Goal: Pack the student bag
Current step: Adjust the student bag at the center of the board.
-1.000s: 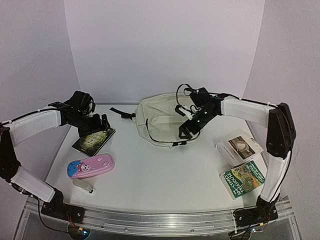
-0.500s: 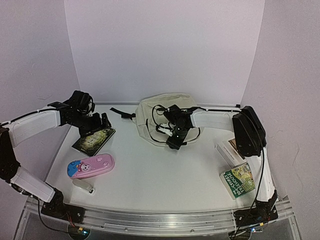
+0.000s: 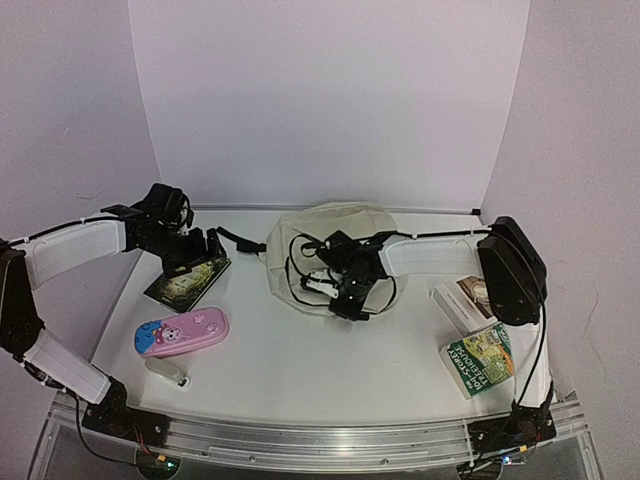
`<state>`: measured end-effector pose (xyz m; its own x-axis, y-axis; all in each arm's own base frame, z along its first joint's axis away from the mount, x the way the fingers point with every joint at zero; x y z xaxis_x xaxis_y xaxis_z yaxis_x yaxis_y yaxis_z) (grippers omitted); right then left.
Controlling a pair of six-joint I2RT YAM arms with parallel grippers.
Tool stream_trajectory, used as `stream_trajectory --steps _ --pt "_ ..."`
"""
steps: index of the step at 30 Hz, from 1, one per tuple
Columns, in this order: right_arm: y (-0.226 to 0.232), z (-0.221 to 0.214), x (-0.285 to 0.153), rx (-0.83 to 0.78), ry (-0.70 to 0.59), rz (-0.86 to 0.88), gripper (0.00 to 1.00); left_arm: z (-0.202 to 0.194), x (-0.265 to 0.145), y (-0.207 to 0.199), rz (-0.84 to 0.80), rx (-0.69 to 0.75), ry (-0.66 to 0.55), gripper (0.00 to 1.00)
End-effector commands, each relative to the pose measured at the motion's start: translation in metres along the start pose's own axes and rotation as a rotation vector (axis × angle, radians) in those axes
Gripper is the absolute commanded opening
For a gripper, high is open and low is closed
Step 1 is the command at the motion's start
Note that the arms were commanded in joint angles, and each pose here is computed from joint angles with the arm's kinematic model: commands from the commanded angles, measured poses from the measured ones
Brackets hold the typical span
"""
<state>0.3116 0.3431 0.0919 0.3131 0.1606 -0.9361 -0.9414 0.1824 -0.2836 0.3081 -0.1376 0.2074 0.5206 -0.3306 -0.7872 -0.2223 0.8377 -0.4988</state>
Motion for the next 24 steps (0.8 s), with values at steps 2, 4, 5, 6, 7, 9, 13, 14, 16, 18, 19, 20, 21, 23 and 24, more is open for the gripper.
stream_trajectory --steps 2,4,5,6,7,9,13,14,16,18,19,20,21,23,24 --pt "0.044 -0.010 -0.035 0.080 -0.036 0.243 0.15 0.009 0.020 -0.022 -0.129 0.002 0.037 0.96" --pt "0.053 -0.007 -0.054 0.094 -0.084 0.310 0.22 0.009 0.031 -0.027 -0.163 -0.001 0.070 0.90" --pt "0.056 -0.004 -0.063 0.098 -0.111 0.337 0.26 0.009 0.038 -0.029 -0.175 -0.005 0.086 0.87" --pt "0.057 0.000 -0.071 0.104 -0.142 0.358 0.37 0.009 0.045 -0.030 -0.183 -0.011 0.107 0.83" --pt "0.056 0.004 -0.080 0.111 -0.173 0.372 0.52 0.008 0.053 -0.032 -0.194 -0.017 0.128 0.79" --pt "0.049 0.016 -0.093 0.131 -0.226 0.368 0.70 0.008 0.063 -0.037 -0.226 -0.028 0.160 0.72" --pt "0.032 0.042 -0.099 0.192 -0.289 0.339 0.78 0.006 0.080 -0.042 -0.263 -0.053 0.187 0.65" --pt "0.026 0.050 -0.096 0.223 -0.295 0.321 0.76 0.004 0.084 -0.041 -0.260 -0.060 0.193 0.63" --pt "0.015 0.066 -0.088 0.285 -0.308 0.298 0.73 0.001 0.092 -0.042 -0.258 -0.071 0.202 0.62" --pt "0.007 0.079 -0.083 0.325 -0.332 0.281 0.69 -0.003 0.099 -0.044 -0.261 -0.076 0.210 0.61" --pt "0.002 0.086 -0.081 0.350 -0.350 0.269 0.68 -0.004 0.103 -0.044 -0.261 -0.078 0.216 0.60" --pt "-0.002 0.092 -0.077 0.377 -0.366 0.259 0.67 -0.006 0.106 -0.045 -0.261 -0.080 0.222 0.60" --pt "-0.007 0.097 -0.074 0.404 -0.379 0.248 0.66 -0.008 0.110 -0.047 -0.259 -0.079 0.226 0.59" --pt "-0.014 0.105 -0.067 0.450 -0.406 0.237 0.64 -0.012 0.116 -0.047 -0.253 -0.080 0.231 0.59" --pt "-0.018 0.109 -0.064 0.466 -0.423 0.234 0.64 -0.013 0.119 -0.047 -0.247 -0.084 0.233 0.59"
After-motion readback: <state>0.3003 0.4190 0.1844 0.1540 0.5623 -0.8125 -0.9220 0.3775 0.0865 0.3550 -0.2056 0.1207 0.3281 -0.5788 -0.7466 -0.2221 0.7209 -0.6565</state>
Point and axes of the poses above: each gripper's point midway between its finger pads, its own x axis out along the fingers, its own y axis along the line the jaws close on, z = x × y, the point moved 7 cm from there along -x, back along the fingers, and after that the axes turned 10 degrees about -x, right-handed, at the moved point
